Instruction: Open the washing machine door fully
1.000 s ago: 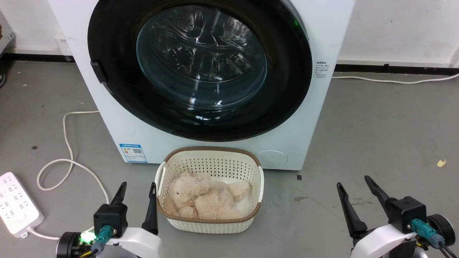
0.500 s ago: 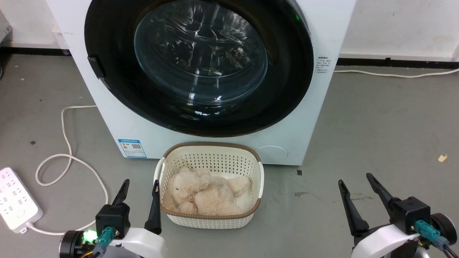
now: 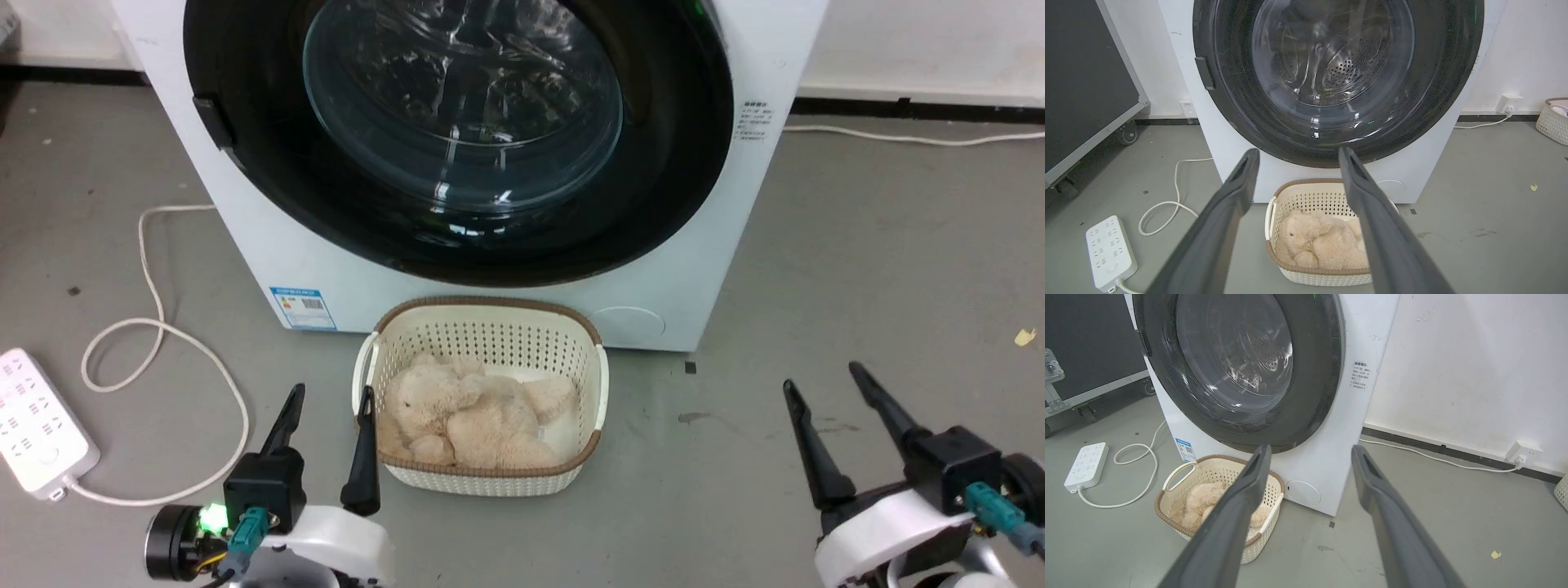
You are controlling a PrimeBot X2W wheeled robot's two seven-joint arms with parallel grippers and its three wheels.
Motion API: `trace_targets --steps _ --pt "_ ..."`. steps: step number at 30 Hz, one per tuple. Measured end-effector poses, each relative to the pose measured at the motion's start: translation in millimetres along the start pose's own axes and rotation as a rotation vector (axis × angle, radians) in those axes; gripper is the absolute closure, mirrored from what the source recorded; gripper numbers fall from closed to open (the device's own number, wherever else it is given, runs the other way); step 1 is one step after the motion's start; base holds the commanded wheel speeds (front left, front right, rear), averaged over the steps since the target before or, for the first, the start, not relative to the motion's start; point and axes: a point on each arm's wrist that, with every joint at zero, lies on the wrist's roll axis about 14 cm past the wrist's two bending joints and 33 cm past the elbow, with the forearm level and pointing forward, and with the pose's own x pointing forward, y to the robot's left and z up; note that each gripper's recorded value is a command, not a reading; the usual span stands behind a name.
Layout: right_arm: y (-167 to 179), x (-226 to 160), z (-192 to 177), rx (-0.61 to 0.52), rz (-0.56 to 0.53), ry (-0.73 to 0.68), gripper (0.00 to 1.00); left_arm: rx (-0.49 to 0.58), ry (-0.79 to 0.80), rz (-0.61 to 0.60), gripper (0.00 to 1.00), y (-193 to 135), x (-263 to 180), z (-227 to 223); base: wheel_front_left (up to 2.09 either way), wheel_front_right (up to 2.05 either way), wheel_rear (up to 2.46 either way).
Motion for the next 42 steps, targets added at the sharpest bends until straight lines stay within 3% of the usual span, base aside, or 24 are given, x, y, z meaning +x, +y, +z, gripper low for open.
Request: trace_targets --steps 12,13,14,15,30,42 --pt "-11.2 28.6 11.0 0.020 0.017 -0.037 0.00 -0.016 -0.008 0.001 0.00 -3.1 13.4 -3.1 0.00 0.00 0.00" --pt "-12.1 31.5 12.7 0.026 0.018 -0.041 0.04 -0.017 -0.009 0.001 0.00 -3.2 13.8 -3.7 0.00 0.00 0.00" --pt "-13.2 34.4 14.0 0.028 0.019 -0.043 0.60 -0.017 -0.006 0.003 0.00 -3.1 14.1 -4.9 0.00 0.00 0.00" --pt "-14.2 37.6 15.4 0.028 0.022 -0.044 1.00 -0.018 -0.003 0.004 0.00 -3.0 14.6 -5.9 0.00 0.00 0.00" --pt "-46.3 97.8 38.3 0.257 -0.031 -0.080 1.00 -0.029 -0.021 0.021 0.00 -2.4 25.9 -8.5 0.00 0.00 0.00" --pt "-48.6 159.4 20.8 0.563 -0.014 0.042 1.00 -0.032 -0.019 0.036 0.00 -0.5 36.6 -17.0 0.00 0.00 0.00"
